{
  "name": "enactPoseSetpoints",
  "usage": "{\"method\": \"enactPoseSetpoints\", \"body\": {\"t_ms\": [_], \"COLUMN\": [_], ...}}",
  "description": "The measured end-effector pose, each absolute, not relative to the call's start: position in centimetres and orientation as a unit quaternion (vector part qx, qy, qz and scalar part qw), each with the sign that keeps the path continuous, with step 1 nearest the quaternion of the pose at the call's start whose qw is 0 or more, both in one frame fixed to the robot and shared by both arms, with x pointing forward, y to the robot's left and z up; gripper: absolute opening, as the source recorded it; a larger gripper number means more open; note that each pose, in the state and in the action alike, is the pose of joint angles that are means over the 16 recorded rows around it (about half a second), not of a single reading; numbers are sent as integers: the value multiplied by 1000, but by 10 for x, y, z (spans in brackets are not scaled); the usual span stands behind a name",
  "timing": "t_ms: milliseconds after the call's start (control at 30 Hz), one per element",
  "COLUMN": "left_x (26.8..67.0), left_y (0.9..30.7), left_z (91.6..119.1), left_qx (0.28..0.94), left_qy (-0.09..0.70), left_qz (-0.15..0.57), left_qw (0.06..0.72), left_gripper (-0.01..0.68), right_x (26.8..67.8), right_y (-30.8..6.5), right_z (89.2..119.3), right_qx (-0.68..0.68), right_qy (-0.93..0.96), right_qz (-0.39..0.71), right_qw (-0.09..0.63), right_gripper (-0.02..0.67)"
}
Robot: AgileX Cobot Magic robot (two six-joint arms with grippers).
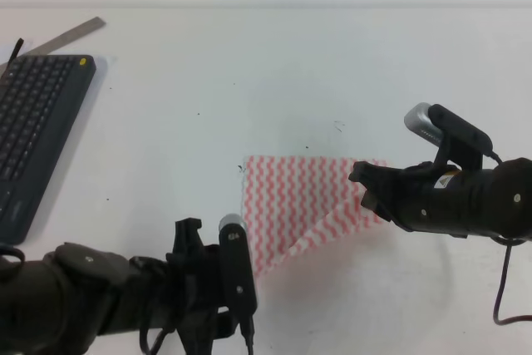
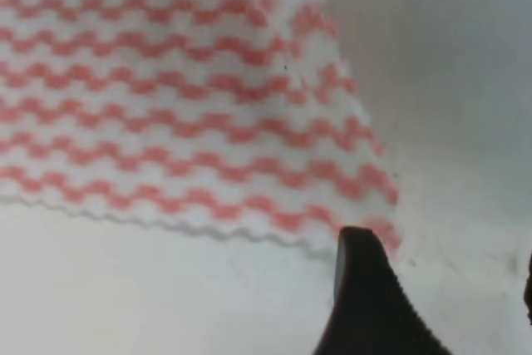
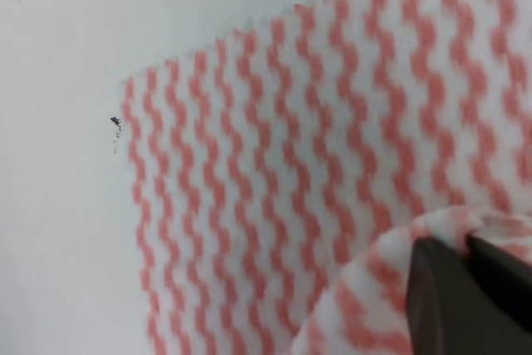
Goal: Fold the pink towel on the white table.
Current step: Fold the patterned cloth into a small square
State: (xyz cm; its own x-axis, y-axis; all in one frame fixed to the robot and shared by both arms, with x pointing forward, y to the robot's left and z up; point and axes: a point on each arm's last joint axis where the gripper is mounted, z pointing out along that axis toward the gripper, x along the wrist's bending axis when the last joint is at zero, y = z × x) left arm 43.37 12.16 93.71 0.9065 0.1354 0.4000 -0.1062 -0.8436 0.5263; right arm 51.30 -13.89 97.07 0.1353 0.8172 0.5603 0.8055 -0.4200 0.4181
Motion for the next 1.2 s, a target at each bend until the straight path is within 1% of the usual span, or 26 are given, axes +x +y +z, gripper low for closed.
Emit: {"method": "enactPoseSetpoints", "body": {"t_ms": [233, 433, 1067, 1200], "left_x": [439, 444, 449, 451], "left_y": [118, 114, 110, 109], "left_z": [942, 941, 927, 925], "left_qx": [932, 932, 940, 941], "left_qy": [5, 10, 2, 7], "left_qz": [227, 228, 215, 213], "left_qw": [284, 283, 265, 263], "left_gripper": [367, 367, 367, 357], "right_x": [513, 513, 513, 513], "right_y": [-139, -139, -139, -139], "right_z": [971, 971, 971, 971], "right_qx": [751, 751, 749, 748], "right_qy": [542, 541, 545, 547], "right_qz": [377, 378, 377, 376], "right_qw": [9, 10, 10, 10], "right_gripper": [-14, -14, -15, -15]}}
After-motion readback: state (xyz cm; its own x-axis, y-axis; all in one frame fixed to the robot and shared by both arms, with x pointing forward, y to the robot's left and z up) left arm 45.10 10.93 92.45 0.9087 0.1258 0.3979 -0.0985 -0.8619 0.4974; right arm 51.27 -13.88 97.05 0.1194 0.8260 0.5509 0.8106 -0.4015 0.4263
